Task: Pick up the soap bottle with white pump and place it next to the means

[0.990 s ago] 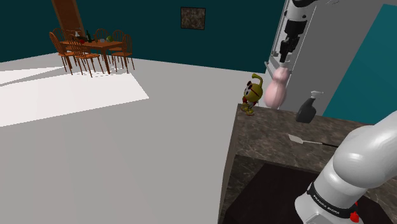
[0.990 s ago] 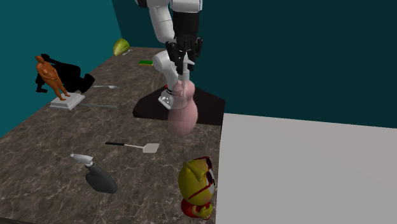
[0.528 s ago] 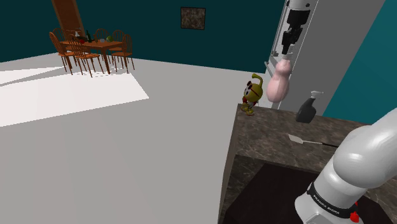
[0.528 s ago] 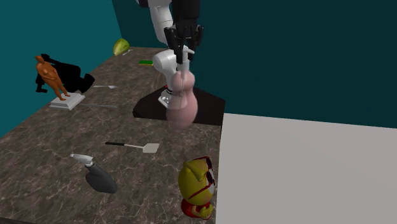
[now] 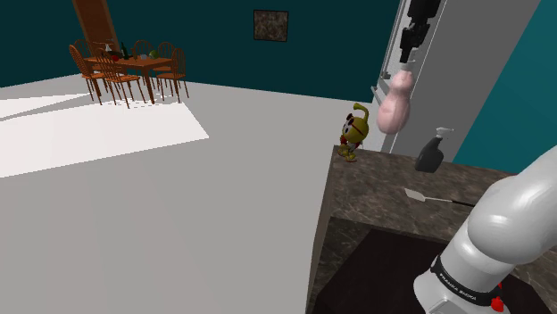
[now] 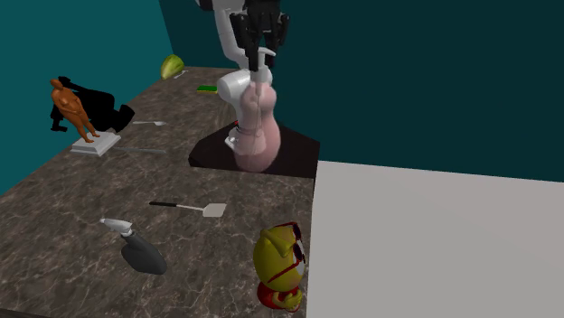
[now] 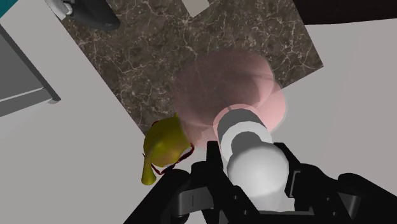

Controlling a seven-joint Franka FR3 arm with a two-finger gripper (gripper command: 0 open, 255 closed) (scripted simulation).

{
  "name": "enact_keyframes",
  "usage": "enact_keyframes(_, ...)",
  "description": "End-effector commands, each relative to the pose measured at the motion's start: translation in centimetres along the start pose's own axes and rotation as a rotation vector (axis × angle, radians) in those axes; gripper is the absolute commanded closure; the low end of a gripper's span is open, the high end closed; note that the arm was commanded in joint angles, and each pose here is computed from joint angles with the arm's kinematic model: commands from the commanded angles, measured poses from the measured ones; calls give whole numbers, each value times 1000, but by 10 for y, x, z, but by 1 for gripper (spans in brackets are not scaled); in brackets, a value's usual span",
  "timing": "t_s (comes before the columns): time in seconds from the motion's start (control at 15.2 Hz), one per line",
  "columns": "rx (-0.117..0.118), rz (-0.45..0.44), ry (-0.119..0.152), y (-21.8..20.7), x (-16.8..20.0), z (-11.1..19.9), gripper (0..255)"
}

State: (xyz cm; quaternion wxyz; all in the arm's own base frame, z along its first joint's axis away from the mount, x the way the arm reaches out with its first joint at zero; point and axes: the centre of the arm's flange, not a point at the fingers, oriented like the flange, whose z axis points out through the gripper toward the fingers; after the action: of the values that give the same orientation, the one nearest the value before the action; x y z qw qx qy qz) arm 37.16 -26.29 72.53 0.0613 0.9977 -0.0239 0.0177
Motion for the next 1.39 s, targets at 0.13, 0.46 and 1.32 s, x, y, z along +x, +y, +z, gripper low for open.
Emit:
enact_keyframes(0.13,0,0,1,3,1,-21,255)
enact_keyframes(0.46,0,0,1,6,2,-48,255)
enact_keyframes(1.32,0,0,1,13,-73,-62,255)
